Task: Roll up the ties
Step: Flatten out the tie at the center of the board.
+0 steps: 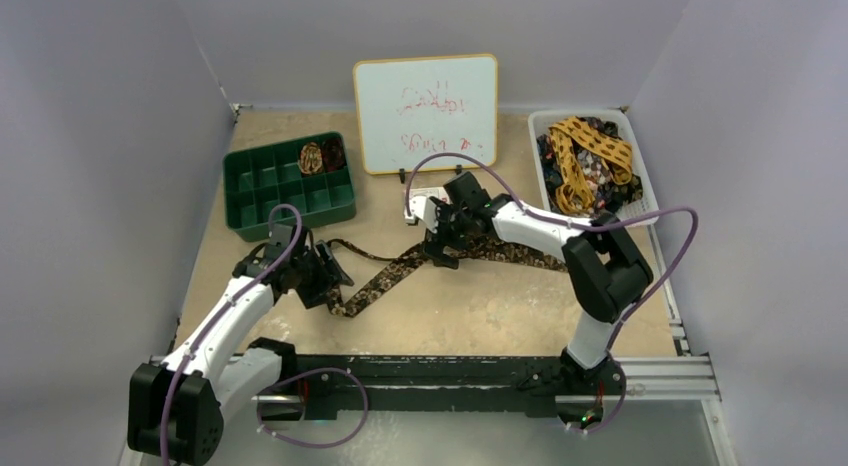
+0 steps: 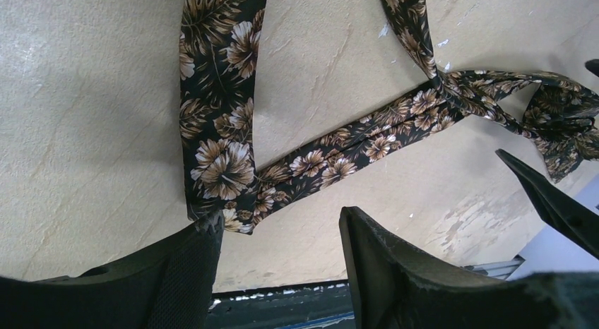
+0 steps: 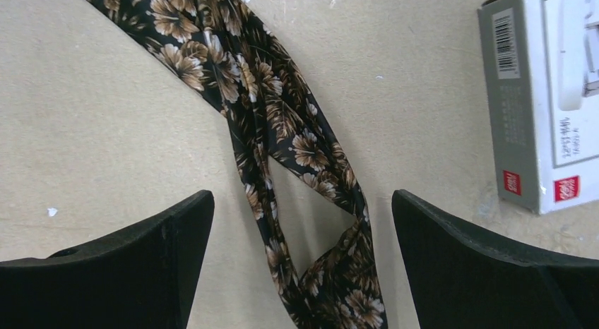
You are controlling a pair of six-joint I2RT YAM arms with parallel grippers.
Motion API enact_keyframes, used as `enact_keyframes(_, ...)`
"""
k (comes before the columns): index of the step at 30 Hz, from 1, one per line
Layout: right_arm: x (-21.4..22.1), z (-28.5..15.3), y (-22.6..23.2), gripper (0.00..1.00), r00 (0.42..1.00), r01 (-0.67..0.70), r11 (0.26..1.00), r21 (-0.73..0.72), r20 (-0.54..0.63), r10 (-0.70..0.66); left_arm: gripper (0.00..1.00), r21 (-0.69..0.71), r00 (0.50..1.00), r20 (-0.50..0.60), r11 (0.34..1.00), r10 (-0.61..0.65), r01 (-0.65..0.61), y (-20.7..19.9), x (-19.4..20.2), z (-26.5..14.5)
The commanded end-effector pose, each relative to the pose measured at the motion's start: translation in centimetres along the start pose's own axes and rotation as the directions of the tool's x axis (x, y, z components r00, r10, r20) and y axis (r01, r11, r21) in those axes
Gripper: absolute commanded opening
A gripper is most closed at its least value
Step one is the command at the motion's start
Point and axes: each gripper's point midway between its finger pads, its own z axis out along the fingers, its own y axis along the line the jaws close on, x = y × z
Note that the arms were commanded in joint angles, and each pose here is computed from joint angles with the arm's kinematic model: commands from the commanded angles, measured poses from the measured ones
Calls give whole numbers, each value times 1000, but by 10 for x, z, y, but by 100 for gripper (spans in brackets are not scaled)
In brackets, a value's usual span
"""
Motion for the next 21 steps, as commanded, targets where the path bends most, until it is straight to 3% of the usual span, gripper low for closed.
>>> enact_keyframes(1,-1,7,-12,97,999,32,999,14,-39,-31,60,44,999,30,998,31,-33,-13,-9,-7)
enact_keyframes(4,1,14,-14,84,998,-8,1000,10,-62,9,60,45,999,34,999,26,-27,-13,-9,-7)
enact_keyframes(9,13,14,-5,46,992,-77,997,2,-98,77,60,40,998,49,999,26,-28,-13,-11,-11)
enact_keyframes(14,6,-1,33,21,960,-274,957,-100,-86,266,60,24,998,66,999,23,-25,-12,-16,-10)
enact_keyframes(18,-2,-20,86,3,821,-569,770,-287,-238,518,60,2,997,80,1000,14,-14,-9,-20,-6)
enact_keyframes(21,13,-24,113,0,708,-705,626,-333,-386,592,60,-8,996,81,1000,27,-26,-8,-21,-5)
